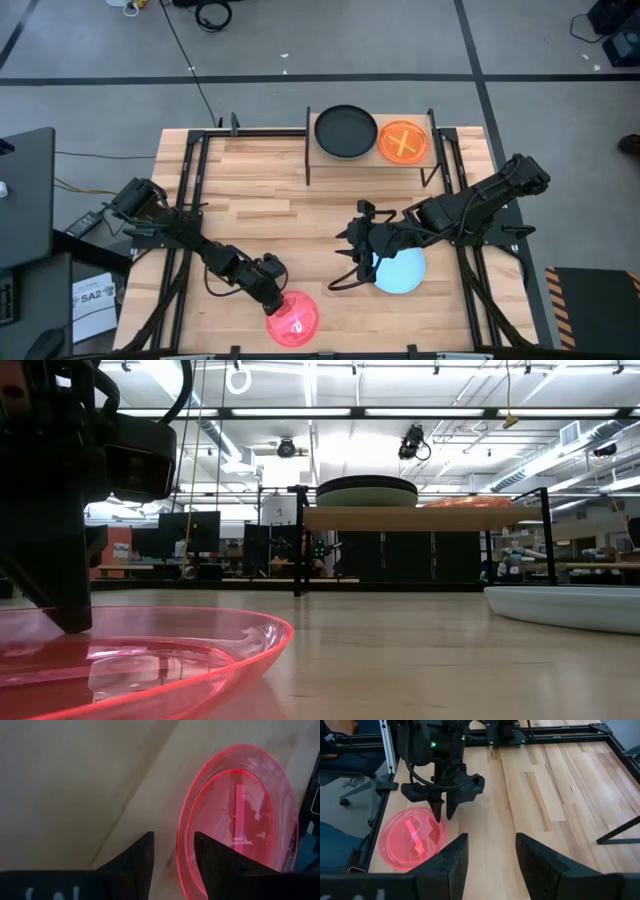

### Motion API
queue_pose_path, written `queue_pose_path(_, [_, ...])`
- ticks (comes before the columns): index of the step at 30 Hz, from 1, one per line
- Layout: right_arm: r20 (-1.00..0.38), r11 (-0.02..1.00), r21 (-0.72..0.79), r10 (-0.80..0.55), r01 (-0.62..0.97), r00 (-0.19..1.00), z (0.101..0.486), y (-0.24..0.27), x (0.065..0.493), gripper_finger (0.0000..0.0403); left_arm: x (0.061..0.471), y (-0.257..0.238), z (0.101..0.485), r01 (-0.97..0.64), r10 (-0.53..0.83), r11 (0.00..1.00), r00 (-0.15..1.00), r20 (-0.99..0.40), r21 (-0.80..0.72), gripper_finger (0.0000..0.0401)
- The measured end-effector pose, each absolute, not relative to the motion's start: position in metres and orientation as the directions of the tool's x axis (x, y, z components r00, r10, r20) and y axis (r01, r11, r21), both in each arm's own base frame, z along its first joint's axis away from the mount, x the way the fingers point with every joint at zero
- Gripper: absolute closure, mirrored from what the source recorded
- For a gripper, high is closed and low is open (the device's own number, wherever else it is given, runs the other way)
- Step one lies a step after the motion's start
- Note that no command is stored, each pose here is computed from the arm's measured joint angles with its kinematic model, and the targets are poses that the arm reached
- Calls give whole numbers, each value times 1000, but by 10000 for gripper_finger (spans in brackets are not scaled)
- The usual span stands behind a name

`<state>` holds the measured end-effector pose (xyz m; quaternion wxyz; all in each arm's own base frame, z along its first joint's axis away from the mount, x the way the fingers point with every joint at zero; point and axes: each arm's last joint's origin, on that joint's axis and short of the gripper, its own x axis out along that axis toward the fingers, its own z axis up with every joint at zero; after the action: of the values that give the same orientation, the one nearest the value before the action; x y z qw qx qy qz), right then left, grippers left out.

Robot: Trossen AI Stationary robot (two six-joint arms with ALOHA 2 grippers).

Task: Place and stack plates onto a shelf
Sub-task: Stack the pink plate on top of the orange plate on the shelf

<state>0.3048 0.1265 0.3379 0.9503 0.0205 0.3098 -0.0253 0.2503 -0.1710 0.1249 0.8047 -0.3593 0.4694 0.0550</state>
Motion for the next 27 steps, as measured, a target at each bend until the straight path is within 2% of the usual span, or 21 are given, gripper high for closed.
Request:
queue_pose_path(11, [-590, 998, 23, -35, 61, 807, 338, 127, 305, 233, 250, -173, 125, -409, -299, 726, 537, -789, -554, 305])
queue_pose_path(21, [-591, 998, 22, -36, 61, 806, 338, 126, 305, 233, 251, -172, 125, -411, -294, 724, 541, -788, -553, 386])
queue_pose_path(27, [-591, 998, 22, -37, 62, 806, 338, 126, 305, 233, 253, -169, 126, -418, -287, 720, 547, -786, -554, 390])
